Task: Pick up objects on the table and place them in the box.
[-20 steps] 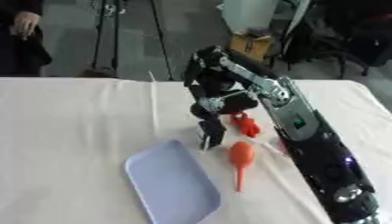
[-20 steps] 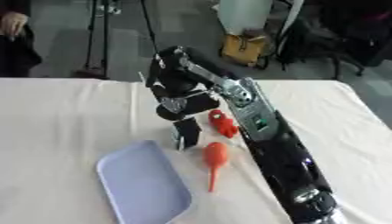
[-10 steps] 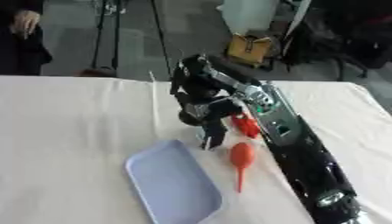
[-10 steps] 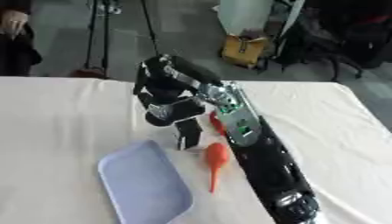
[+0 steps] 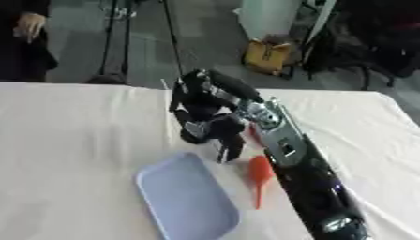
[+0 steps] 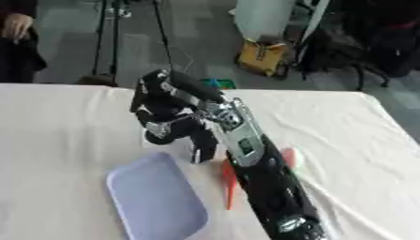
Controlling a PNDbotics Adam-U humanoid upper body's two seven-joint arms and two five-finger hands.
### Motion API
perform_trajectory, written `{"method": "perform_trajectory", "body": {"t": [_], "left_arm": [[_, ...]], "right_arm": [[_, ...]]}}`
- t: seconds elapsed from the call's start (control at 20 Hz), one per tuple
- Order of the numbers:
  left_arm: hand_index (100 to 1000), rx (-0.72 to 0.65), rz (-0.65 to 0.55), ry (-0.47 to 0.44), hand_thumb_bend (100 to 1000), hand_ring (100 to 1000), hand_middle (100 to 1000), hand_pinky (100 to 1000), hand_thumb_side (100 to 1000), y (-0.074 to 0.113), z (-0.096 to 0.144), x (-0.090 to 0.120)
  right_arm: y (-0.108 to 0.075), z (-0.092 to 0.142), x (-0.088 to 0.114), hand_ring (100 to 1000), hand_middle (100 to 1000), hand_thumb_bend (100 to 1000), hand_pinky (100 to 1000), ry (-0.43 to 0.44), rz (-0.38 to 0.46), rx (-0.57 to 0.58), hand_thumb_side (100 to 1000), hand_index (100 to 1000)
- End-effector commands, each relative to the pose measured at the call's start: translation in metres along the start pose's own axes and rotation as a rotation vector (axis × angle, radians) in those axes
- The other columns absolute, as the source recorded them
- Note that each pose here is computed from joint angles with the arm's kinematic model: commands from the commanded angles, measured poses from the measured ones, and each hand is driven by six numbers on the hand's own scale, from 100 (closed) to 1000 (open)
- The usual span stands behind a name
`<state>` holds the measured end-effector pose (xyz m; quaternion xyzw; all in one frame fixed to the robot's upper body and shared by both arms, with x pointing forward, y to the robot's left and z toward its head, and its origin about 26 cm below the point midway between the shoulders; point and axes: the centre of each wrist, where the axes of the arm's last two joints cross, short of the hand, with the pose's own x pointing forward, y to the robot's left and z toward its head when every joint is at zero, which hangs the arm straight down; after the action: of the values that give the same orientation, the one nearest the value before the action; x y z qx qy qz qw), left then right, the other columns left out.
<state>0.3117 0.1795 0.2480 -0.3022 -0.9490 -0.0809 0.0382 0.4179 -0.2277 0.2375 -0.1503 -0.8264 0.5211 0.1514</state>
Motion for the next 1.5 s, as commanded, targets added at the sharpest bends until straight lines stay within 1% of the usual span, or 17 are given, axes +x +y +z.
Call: {"method": "perform_trajectory", "body": {"t": [0.05,0.6,0.95,1.25,1.4,1.45,1.5], "left_arm": [[653,-0.014,0.013,-0.022,163,796,677,844,919,-0.003,-0.008,0.002],[652,-0.013,0.018,-0.018,163,795,676,843,917,-0.005,-0.011,0.001],[652,-0.007,0.025,-0.028,163,795,676,843,916,-0.006,-0.013,0.0],[652,-0.01,0.025,-0.035,162,794,675,843,914,-0.006,-0.014,0.0],[650,-0.006,0.036,-0.06,164,788,670,842,908,-0.006,-0.018,0.0],[650,-0.004,0.041,-0.066,164,788,670,842,908,-0.006,-0.019,0.0],[650,-0.002,0.046,-0.069,165,787,670,842,910,-0.006,-0.019,0.0]], "right_arm": [[-0.008,-0.005,0.008,625,532,100,406,-0.175,0.193,0.207,100,535],[0.012,-0.01,0.019,625,530,100,408,-0.116,0.256,0.173,100,533],[0.03,-0.012,0.021,628,533,100,413,-0.103,0.263,0.198,100,537],[0.04,-0.011,0.02,631,539,100,415,-0.104,0.268,0.225,100,543],[0.048,-0.01,0.017,660,586,100,441,-0.103,0.259,0.265,100,604],[0.051,-0.01,0.017,660,586,100,441,-0.107,0.257,0.281,100,604],[0.052,-0.01,0.017,674,605,100,454,-0.112,0.256,0.293,100,632]]}}
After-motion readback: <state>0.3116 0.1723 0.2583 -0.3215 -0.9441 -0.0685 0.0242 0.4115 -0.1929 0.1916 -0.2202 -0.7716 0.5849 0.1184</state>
